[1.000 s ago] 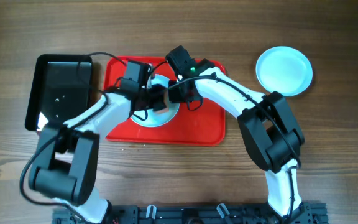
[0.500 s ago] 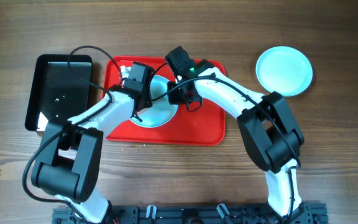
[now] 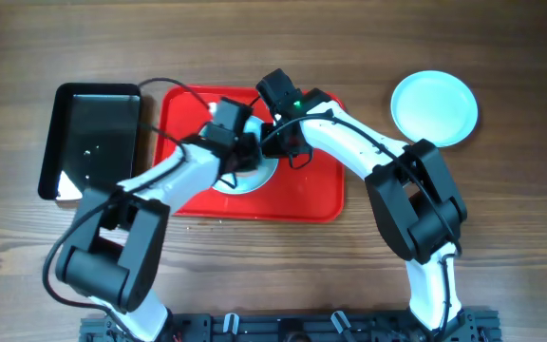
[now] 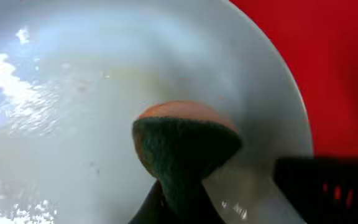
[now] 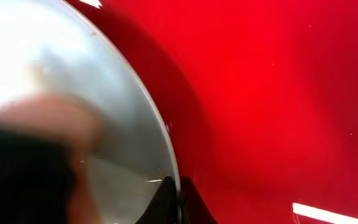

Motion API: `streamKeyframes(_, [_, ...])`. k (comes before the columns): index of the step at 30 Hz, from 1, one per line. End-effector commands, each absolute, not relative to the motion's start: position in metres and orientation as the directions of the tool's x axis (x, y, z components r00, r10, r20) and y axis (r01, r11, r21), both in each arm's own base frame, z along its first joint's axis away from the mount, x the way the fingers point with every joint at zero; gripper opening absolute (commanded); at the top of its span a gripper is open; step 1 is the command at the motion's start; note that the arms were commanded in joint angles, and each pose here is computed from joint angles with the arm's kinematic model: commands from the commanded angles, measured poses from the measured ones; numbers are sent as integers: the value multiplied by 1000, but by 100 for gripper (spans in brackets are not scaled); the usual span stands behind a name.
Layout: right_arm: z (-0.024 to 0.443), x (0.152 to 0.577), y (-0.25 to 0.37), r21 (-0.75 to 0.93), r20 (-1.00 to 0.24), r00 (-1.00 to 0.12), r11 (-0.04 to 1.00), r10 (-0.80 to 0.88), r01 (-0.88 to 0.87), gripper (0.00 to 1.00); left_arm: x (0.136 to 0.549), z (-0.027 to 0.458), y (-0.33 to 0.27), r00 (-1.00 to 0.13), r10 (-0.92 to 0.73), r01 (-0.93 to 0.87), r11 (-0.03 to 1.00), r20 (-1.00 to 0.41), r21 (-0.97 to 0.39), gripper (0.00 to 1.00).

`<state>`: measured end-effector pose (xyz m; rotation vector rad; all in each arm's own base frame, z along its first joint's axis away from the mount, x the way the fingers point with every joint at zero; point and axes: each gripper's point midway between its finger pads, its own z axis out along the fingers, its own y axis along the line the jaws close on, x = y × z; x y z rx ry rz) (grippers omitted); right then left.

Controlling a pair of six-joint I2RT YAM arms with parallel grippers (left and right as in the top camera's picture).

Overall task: Clean dirty plates on tray and stack at the side
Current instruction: 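Scrub the plate with the sponge in the left gripper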

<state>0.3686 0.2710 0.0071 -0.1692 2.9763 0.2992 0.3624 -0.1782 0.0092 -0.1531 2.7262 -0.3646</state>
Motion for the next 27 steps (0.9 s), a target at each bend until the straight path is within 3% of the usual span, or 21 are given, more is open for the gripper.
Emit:
streamKeyframes(1, [15,360,285,236,-150,-982,960,-114,-148,4,338,2,-221,-949,-159,-45,924,-274,-380,4])
streamKeyframes(11, [15,357,285,247,-130,-985,958,-115,-145,4,350,12,-201,-915,-206,-95,946,-347,-311,4])
streamKeyframes(17, [17,366,273,304,-99,-993,948,-71,-98,4,373,77,-122,-822,-394,-255,900,-411,-354,4])
streamKeyframes(27, [17,371,266,298,-113,-990,948,-84,-114,5,375,196,-52,-630,-404,-168,905,-663,-391,4])
